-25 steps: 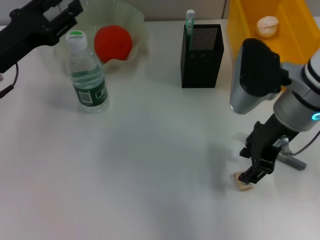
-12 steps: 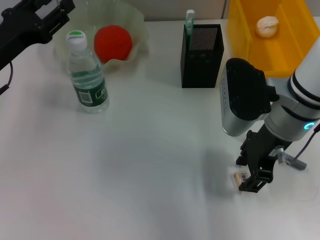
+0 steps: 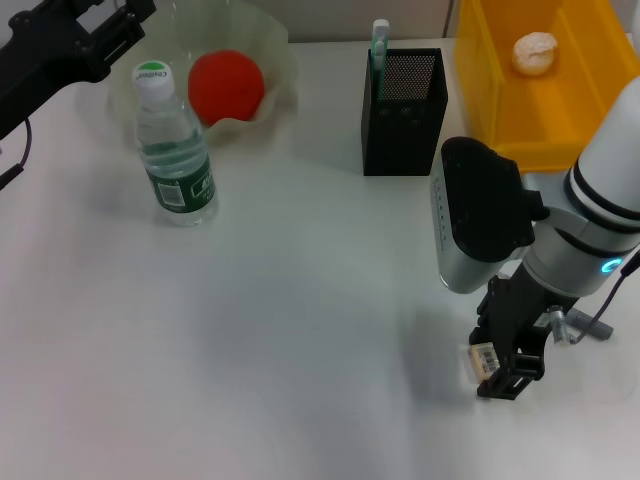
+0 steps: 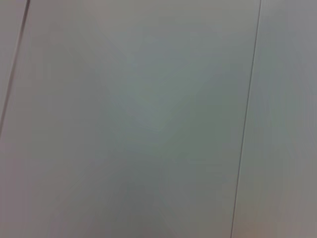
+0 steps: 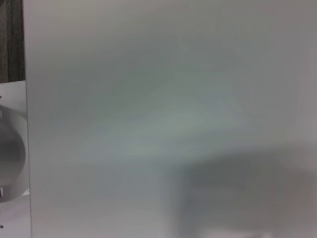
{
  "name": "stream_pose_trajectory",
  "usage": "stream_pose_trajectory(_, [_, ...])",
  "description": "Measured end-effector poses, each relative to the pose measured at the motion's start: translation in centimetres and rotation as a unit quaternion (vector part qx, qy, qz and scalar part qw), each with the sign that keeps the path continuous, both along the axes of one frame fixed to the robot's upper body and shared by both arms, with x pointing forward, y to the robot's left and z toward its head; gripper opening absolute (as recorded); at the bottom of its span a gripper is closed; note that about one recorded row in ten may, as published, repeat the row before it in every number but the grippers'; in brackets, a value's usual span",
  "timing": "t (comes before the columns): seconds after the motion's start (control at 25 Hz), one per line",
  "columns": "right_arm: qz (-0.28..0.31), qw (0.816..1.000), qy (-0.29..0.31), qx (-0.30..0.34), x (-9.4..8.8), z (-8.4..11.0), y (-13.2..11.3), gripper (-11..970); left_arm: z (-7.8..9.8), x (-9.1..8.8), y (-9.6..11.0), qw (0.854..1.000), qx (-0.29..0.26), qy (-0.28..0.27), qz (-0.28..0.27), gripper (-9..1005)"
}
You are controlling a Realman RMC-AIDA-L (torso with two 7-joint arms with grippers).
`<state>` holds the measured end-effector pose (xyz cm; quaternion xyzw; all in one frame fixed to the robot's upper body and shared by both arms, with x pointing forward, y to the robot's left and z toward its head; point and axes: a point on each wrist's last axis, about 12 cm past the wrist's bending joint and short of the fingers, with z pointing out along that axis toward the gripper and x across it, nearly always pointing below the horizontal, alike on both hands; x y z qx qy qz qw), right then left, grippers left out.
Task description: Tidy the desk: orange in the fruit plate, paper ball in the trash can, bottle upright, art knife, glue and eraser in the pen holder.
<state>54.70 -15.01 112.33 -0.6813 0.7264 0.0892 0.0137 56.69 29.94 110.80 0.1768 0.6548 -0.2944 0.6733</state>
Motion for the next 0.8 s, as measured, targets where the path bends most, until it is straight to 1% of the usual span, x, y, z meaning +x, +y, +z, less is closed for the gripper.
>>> stream_pose_trajectory(0.28, [0.001,1.0,-0.004,-0.001,0.14,-0.01,0.23,600,-0.04,-0.08,0.13,1.0,0.0,0.001,0.001,608])
stream_pose_trajectory(0.48, [0.001,1.0,-0.007,-0.001,0.25,0.06,0.32,496,-0.02,-0.09,0.17,1.0,-0.001,0.0,0.002,609])
stream_pose_trajectory(0.72, [-0.003,1.0,-0.005,-0.001,0.32,0.1,0.19,420,0.07,-0.02,0.16,1.0,0.0,-0.001,0.002,609])
stream_pose_trajectory(0.8, [-0.008,1.0,-0.002,0.003,0.38,0.21,0.05,420,0.12,0.03,0.16,1.0,0.0,-0.002,0.002,609])
